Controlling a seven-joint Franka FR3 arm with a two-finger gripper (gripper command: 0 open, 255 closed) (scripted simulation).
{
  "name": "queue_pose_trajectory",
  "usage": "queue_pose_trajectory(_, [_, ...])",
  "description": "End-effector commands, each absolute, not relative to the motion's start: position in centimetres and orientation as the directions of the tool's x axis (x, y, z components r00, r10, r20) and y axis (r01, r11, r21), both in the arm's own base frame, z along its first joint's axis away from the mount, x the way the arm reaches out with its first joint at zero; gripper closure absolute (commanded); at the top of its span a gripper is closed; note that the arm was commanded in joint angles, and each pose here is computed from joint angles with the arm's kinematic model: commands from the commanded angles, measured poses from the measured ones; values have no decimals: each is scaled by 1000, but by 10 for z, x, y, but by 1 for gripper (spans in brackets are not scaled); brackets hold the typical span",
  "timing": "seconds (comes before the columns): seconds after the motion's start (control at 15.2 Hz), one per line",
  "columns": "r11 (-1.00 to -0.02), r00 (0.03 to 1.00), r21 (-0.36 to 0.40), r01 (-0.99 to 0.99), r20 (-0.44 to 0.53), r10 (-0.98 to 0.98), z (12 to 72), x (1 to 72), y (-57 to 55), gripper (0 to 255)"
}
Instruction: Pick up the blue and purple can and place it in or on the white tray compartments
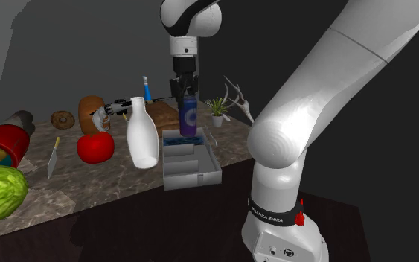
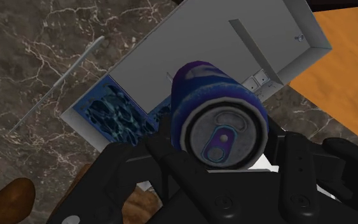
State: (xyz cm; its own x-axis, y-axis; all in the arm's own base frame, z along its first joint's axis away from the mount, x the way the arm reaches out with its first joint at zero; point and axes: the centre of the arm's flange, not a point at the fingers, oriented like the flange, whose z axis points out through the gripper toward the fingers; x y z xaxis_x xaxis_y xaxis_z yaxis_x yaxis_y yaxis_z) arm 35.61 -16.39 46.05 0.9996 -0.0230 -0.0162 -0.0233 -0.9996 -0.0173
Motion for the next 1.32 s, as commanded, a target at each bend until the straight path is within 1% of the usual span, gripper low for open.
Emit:
queue_pose_trajectory(0.0, [-1000,1000,-17,-23,-15,-23,450,356,-164,255])
queue_pose_trajectory(0.59, [-1000,1000,-17,-23,-15,-23,402,356,-164,255])
queue_pose_trajectory(1.12, [-1000,1000,-17,-23,-15,-23,402,356,-164,255])
queue_pose_trajectory(1.19, [-1000,1000,-17,-23,-15,-23,402,357,-163,0])
queue_pose_trajectory(1.25, [-1000,1000,-17,-23,-15,-23,402,357,-163,0])
